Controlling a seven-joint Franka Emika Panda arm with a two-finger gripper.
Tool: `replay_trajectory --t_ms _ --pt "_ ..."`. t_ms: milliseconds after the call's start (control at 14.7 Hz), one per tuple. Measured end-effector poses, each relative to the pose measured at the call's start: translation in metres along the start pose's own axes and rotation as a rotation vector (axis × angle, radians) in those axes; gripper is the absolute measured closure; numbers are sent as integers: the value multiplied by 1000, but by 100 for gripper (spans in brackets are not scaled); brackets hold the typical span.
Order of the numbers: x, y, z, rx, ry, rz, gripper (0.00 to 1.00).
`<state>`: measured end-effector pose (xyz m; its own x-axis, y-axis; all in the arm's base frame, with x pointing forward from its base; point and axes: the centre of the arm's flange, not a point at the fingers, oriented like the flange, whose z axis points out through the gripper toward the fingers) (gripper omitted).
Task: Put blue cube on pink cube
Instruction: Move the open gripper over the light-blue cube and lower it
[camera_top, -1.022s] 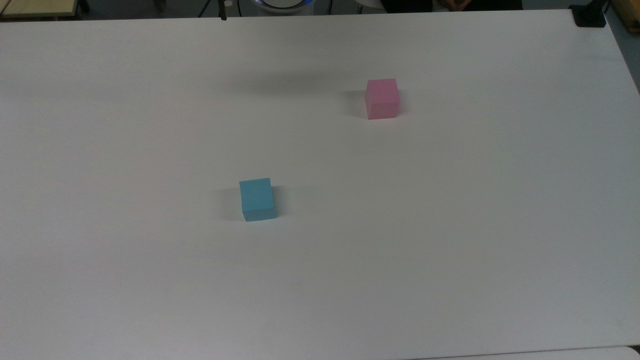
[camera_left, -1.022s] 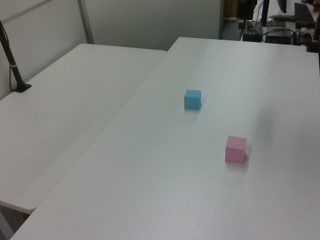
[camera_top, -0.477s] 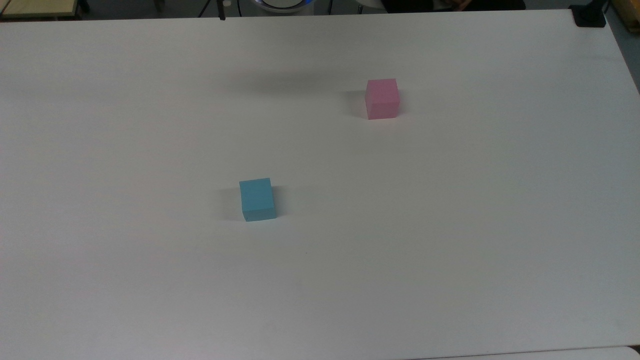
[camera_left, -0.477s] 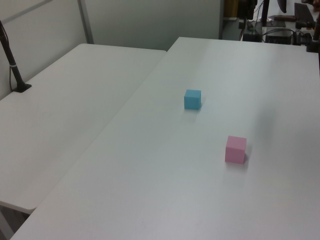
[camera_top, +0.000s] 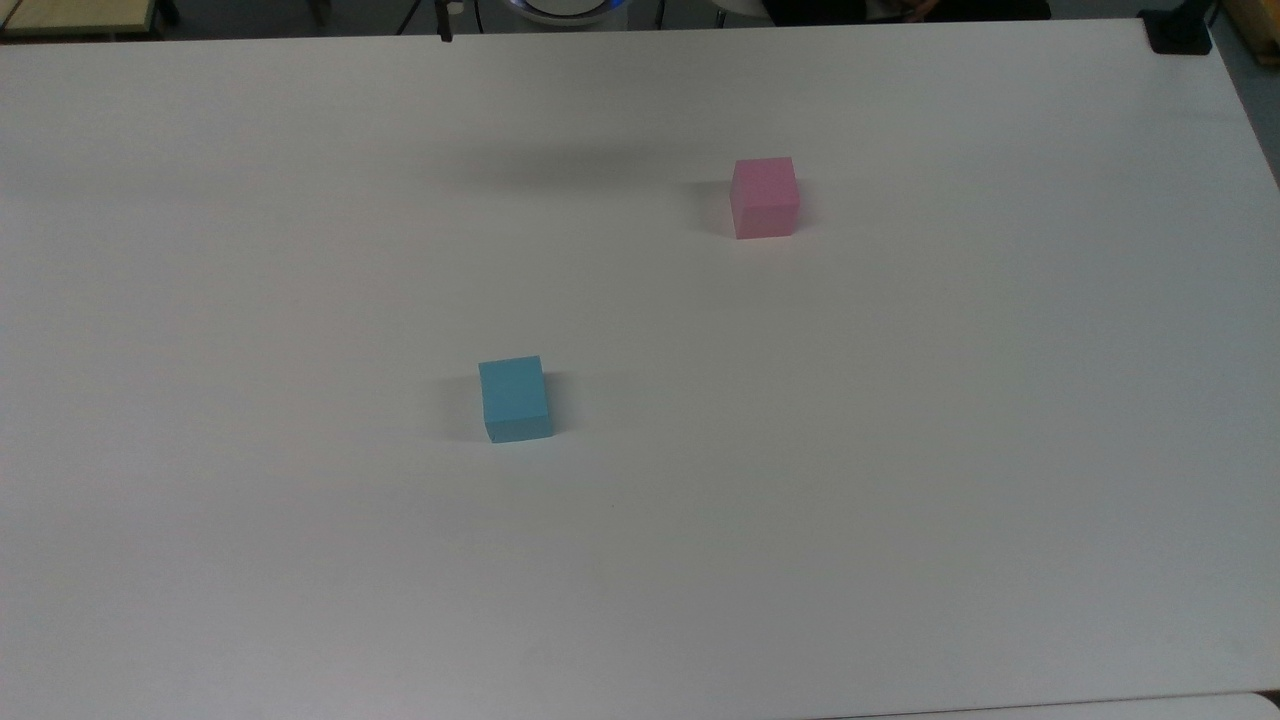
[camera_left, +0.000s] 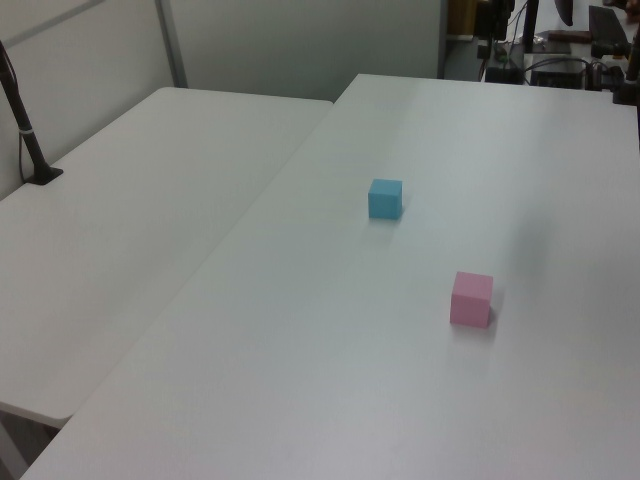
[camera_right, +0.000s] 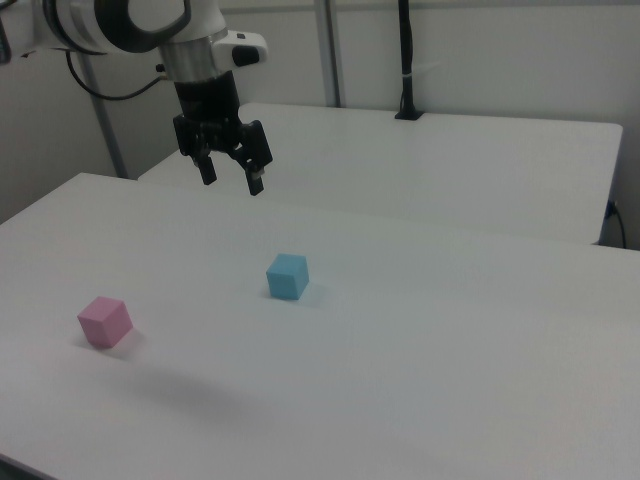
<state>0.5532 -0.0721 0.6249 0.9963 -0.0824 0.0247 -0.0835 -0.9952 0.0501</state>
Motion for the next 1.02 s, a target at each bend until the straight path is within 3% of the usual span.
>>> replay_trajectory --t_ms 341,749,1022 --pt "13 -5 9 12 38 -4 0" --pt "46 -26 47 149 84 6 0" --pt "69 -36 77 189 122 19 0"
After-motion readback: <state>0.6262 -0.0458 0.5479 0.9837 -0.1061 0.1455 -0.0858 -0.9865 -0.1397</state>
